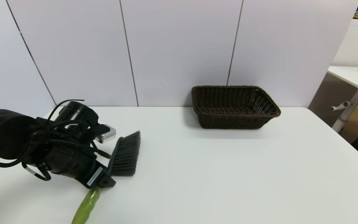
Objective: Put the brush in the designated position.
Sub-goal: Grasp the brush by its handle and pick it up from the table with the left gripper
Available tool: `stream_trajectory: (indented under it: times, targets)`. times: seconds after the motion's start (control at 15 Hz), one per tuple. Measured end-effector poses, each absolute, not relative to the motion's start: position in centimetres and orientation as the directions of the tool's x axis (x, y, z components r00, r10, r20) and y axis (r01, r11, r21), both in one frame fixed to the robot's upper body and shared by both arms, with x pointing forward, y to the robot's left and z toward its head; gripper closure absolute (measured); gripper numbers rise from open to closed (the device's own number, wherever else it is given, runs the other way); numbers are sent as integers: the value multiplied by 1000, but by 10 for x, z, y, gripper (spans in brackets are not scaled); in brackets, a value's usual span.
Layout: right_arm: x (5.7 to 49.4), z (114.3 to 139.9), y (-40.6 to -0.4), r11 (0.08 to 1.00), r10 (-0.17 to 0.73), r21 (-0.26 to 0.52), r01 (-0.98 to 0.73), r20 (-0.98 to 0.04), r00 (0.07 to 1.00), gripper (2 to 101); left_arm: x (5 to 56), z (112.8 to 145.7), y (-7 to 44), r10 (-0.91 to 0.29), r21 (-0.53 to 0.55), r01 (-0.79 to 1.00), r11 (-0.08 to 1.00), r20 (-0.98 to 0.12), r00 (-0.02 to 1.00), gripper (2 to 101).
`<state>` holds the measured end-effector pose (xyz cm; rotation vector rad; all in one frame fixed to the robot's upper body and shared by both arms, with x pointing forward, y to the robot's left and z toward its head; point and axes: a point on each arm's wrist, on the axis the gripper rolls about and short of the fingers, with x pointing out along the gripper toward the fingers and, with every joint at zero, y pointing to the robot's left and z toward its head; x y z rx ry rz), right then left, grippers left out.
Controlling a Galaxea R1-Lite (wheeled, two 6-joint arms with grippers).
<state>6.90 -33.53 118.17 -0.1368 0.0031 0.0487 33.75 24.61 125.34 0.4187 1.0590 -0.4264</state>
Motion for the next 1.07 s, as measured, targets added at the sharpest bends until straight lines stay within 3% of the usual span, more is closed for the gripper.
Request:
stream_trajectory:
  times: [1.07]
  targets:
    - [69,1182,-335,990,48,-136,-49,-6,999,50,337,1250,243,-145,82,461,884,-888,437,53]
